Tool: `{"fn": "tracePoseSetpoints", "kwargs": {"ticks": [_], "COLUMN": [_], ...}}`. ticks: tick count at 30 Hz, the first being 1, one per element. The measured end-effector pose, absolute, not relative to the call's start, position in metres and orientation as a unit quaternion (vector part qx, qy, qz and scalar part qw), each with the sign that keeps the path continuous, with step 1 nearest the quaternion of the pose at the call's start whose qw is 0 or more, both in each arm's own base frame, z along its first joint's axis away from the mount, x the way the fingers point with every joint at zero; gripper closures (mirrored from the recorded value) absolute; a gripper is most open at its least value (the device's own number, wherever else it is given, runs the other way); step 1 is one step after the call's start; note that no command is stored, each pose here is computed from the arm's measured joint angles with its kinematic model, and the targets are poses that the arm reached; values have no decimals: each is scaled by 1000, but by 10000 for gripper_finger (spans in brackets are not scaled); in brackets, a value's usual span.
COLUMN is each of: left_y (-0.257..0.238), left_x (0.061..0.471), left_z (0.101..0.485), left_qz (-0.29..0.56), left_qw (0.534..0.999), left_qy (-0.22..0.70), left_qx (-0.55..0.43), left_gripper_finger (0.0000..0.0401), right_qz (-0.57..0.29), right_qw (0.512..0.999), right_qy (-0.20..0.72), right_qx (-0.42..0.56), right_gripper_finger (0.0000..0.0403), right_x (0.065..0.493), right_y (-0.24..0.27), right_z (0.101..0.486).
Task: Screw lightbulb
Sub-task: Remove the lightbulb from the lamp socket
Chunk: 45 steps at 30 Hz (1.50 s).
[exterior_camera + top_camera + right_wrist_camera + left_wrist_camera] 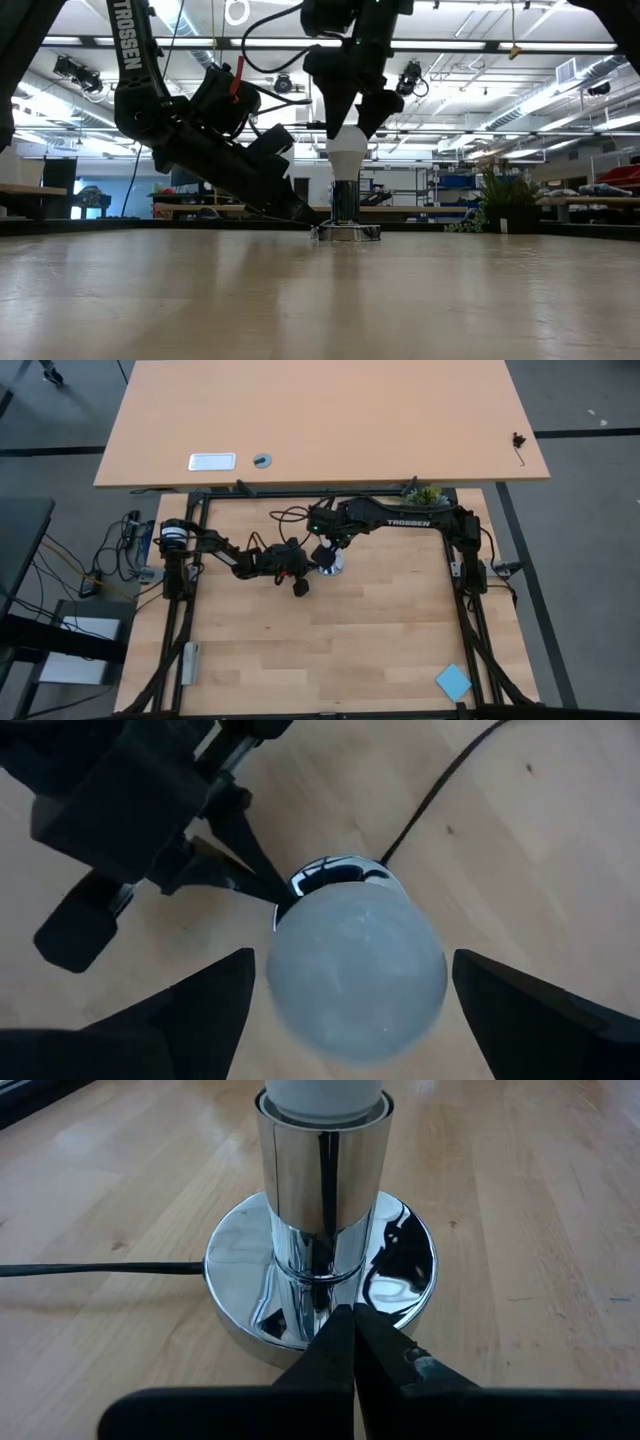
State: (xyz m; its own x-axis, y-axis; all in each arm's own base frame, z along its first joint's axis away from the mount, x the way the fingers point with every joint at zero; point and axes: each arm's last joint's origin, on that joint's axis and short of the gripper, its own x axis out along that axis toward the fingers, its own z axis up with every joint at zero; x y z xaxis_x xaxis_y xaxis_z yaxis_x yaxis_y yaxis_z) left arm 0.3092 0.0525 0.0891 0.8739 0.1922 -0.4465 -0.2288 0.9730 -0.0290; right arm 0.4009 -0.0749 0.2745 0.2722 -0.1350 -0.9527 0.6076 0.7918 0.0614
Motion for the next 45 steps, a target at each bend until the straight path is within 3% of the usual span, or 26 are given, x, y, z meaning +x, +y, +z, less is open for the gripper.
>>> {"fn": "tracePoseSetpoints", "kwargs": {"ticks": [5,11,17,24,31,38,45], "left_y": [53,53,53,53,53,53,53], "left_x": [309,309,309,309,309,309,309], "left_z": [89,89,89,89,89,89,89], "left_qz": [109,109,109,106,106,107,107], "left_qw": [967,967,967,967,967,967,967], "left_qy": [226,226,226,228,228,228,228], "left_qx": [-40,-40,-40,-30,-30,-31,-32], "left_gripper_finger": [399,399,399,399,399,399,399], "right_qz": [-202,-64,23,-1,-88,-228,-232], "right_qw": [781,807,806,803,817,781,775], "right_qy": [565,586,589,595,569,536,542], "right_qx": [173,36,-53,-35,31,224,228], "right_gripper_finger": [86,134,142,104,73,65,64], "right_x": [401,401,397,398,403,401,403], "right_y": [-75,-83,-94,-86,-74,-77,-78], "right_z": [274,275,275,284,304,302,283]}}
